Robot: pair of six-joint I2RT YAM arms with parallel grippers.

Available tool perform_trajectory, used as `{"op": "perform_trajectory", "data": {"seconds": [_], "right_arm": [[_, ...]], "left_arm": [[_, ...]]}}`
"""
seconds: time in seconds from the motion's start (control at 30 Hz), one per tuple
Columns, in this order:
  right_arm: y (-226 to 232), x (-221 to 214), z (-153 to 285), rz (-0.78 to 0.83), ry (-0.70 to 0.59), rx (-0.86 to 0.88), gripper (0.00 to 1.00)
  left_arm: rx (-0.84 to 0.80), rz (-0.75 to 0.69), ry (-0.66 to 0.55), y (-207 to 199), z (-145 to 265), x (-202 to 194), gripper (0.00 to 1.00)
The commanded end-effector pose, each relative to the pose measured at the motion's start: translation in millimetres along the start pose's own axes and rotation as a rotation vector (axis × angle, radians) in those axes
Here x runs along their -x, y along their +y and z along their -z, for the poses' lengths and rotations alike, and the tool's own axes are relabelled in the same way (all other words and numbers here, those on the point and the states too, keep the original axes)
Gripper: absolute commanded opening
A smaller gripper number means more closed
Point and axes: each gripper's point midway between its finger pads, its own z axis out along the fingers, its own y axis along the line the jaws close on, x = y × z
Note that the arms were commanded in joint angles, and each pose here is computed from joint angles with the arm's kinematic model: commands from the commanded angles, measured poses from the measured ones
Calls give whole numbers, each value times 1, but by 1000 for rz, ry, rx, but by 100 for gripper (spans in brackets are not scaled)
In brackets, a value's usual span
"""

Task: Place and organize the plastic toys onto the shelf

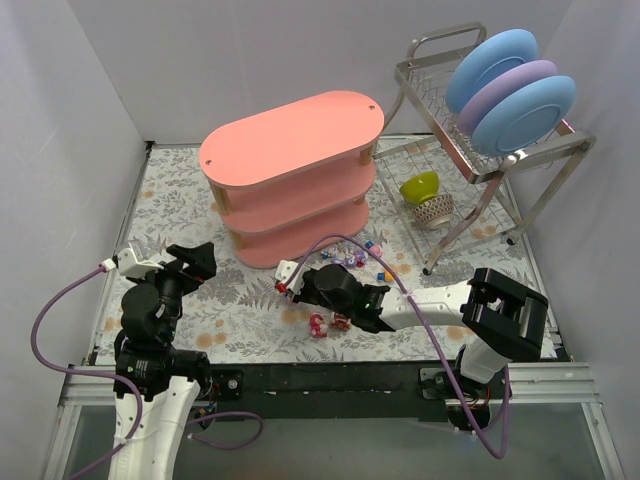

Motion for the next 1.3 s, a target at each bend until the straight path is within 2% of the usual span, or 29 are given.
{"op": "perform_trajectory", "data": {"seconds": [0.0,0.3,0.5,1.27], "right_arm": [[-36,67,-6,62,-195,-138,1],[-62,87,-35,191,-240,-298,1],[-66,81,-55,224,-235,-336,1],[-87,70,-87,176,-230,-367,1]], "left_arm": [[17,-5,14,4,-2,-4,98],[23,-11,46,4,-7,-9,98],[20,-17,71,3,-10,-13,98],[5,-20,89,0,-10,-17,98]]}}
